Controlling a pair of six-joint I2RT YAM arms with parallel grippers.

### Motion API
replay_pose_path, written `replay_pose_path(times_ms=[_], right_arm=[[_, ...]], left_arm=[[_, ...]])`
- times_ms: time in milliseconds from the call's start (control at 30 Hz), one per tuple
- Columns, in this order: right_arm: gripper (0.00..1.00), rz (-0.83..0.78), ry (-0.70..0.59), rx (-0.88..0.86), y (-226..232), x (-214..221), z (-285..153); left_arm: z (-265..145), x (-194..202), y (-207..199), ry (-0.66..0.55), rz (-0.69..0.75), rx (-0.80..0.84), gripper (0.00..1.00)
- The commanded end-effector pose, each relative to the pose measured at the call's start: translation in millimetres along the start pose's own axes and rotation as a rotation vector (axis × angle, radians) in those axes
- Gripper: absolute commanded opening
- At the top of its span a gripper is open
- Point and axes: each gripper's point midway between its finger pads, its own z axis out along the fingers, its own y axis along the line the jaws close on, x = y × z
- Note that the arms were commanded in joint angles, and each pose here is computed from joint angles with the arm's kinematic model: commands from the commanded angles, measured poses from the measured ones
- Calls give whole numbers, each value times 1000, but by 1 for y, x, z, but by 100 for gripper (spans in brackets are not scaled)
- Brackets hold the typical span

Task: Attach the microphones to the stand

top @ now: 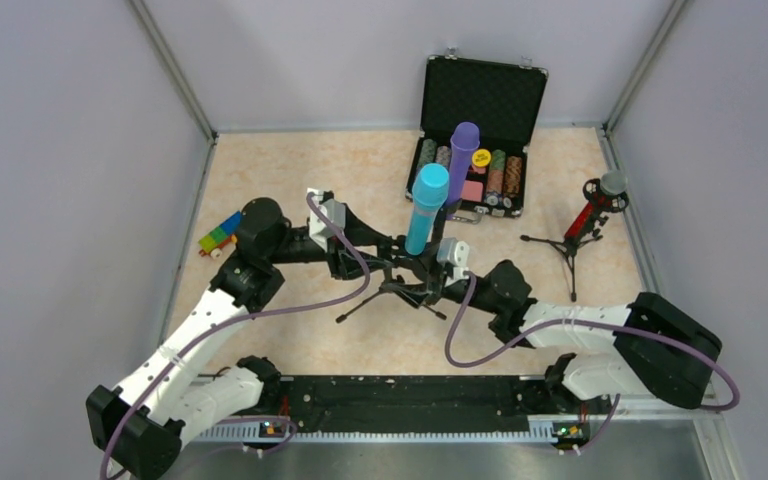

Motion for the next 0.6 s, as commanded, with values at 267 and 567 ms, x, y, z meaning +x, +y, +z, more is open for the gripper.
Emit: replay_pose_path(times_ms=[267,567], right_arm=[[24,47,-47,-38,11,0,15],[0,58,15,-17,9,18,14]], left_arm=[[-4,-78,-15,-195,166,6,0],[-7,-90,-18,-229,167,-13,0]])
